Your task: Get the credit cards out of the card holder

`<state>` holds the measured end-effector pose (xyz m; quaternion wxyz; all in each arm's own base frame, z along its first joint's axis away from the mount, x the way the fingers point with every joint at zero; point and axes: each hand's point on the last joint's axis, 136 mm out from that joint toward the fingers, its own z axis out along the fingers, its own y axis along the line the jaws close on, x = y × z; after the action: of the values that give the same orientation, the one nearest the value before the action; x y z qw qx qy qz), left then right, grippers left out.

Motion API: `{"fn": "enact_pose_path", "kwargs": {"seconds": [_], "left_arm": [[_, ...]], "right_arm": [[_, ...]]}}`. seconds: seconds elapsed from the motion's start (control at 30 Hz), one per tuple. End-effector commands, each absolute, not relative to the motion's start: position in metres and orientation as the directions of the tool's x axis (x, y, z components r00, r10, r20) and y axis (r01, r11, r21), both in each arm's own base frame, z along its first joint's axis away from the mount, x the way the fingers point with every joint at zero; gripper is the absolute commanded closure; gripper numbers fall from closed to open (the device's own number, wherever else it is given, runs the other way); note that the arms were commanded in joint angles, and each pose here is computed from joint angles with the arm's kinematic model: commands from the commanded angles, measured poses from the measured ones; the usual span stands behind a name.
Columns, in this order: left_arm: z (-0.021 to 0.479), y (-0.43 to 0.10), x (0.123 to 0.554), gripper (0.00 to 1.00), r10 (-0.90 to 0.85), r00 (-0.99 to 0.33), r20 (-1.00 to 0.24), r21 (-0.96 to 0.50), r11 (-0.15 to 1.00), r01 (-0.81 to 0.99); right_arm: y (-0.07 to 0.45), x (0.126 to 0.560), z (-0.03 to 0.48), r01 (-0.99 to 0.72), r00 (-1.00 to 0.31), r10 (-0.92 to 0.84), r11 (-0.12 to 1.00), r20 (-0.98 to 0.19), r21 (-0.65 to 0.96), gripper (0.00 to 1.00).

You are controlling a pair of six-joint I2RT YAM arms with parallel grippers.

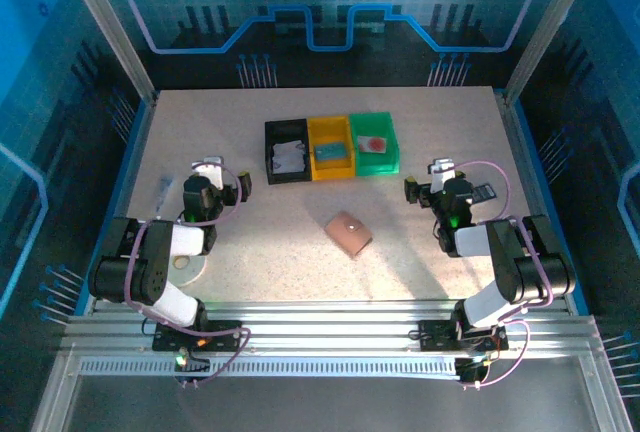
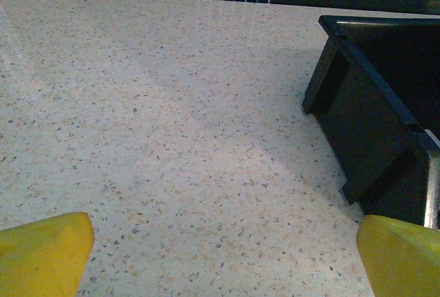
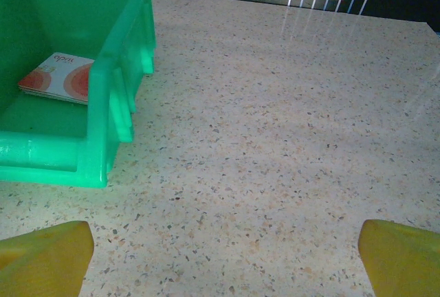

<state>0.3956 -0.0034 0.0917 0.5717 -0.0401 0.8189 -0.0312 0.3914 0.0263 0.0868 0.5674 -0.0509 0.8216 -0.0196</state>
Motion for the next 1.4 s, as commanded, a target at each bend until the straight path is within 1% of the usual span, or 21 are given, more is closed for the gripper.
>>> {"fn": "enact_pose_path", "kwargs": {"seconds": [0.0, 0.1, 0.2, 0.3, 0.43, 0.53, 0.57, 0.63, 0.7, 0.77, 0.87, 1.0, 1.1, 1.2, 1.3, 1.33, 1.37], "left_arm": [[0.094, -0.006, 0.399, 0.01, -0.076, -0.335, -0.939, -0.08, 0.997, -0.002], [0.094, -0.006, 0.399, 0.01, -0.077, -0.336, -0.939, -0.081, 0.997, -0.003], [0.095, -0.006, 0.399, 0.01, -0.077, -0.334, -0.939, -0.08, 0.997, -0.003], [0.095, -0.006, 0.399, 0.01, -0.077, -0.334, -0.939, -0.08, 0.997, -0.002], [0.095, -0.006, 0.399, 0.01, -0.077, -0.334, -0.939, -0.081, 0.997, -0.002], [0.095, -0.006, 0.399, 0.01, -0.077, -0.334, -0.939, -0.081, 0.997, -0.002], [0.094, -0.006, 0.399, 0.01, -0.077, -0.335, -0.939, -0.081, 0.997, -0.001], [0.095, -0.006, 0.399, 0.01, -0.077, -0.334, -0.939, -0.081, 0.997, -0.002], [0.094, -0.006, 0.399, 0.01, -0.077, -0.336, -0.939, -0.081, 0.997, -0.002], [0.095, -0.006, 0.399, 0.01, -0.077, -0.335, -0.939, -0.08, 0.997, -0.003], [0.094, -0.006, 0.399, 0.01, -0.077, -0.336, -0.939, -0.08, 0.997, -0.003], [0.094, -0.007, 0.399, 0.01, -0.08, -0.336, -0.939, -0.085, 0.996, 0.001], [0.102, -0.006, 0.395, 0.01, -0.083, -0.313, -0.946, -0.088, 0.996, 0.001], [0.118, 0.0, 0.39, 0.01, -0.091, -0.298, -0.95, -0.084, 0.996, -0.035], [0.142, -0.003, 0.382, 0.01, -0.088, -0.281, -0.956, -0.085, 0.996, -0.024], [0.151, 0.0, 0.38, 0.01, -0.115, -0.27, -0.956, -0.106, 0.993, -0.047], [0.162, 0.005, 0.378, 0.01, -0.153, -0.253, -0.955, -0.138, 0.987, -0.079]], "right_arm": [[0.022, 0.399, 0.099, -0.049, -0.319, -0.095, 0.995, -0.943, -0.084, 0.0], [0.014, 0.393, 0.116, 0.026, -0.294, -0.092, 0.994, -0.951, -0.104, 0.0], [0.012, 0.388, 0.141, 0.042, -0.297, -0.094, 0.993, -0.95, -0.111, 0.0], [0.02, 0.374, 0.174, 0.058, -0.208, -0.119, 0.989, -0.971, -0.134, 0.0], [0.057, 0.357, 0.223, -0.06, -0.127, -0.095, 0.994, -0.987, -0.088, 0.0], [0.098, 0.34, 0.254, -0.177, -0.075, -0.131, 0.977, -0.988, -0.116, 0.0], [0.11, 0.334, 0.265, -0.222, -0.06, -0.096, 0.972, -0.994, -0.08, 0.0], [0.131, 0.323, 0.279, -0.342, -0.086, -0.004, 0.939, -0.996, 0.026, 0.0], [0.147, 0.312, 0.281, -0.432, -0.175, 0.043, 0.894, -0.984, 0.116, 0.0], [0.154, 0.307, 0.283, -0.451, -0.253, 0.09, 0.87, -0.963, 0.199, 0.0], [0.159, 0.303, 0.282, -0.446, -0.31, 0.12, 0.857, -0.943, 0.256, 0.0], [0.156, 0.298, 0.275, -0.37, -0.387, 0.107, 0.892, -0.916, 0.26, 0.0], [0.161, 0.293, 0.265, -0.369, -0.45, 0.064, 0.895, -0.891, 0.252, 0.0], [0.164, 0.291, 0.251, -0.336, -0.503, 0.009, 0.919, -0.864, 0.205, 0.0], [0.173, 0.289, 0.239, -0.329, -0.539, -0.031, 0.928, -0.842, 0.177, 0.0], [0.177, 0.287, 0.23, -0.329, -0.562, -0.051, 0.929, -0.826, 0.166, 0.0], [0.182, 0.289, 0.237, -0.325, -0.559, -0.057, 0.933, -0.827, 0.156, 0.0]]}}
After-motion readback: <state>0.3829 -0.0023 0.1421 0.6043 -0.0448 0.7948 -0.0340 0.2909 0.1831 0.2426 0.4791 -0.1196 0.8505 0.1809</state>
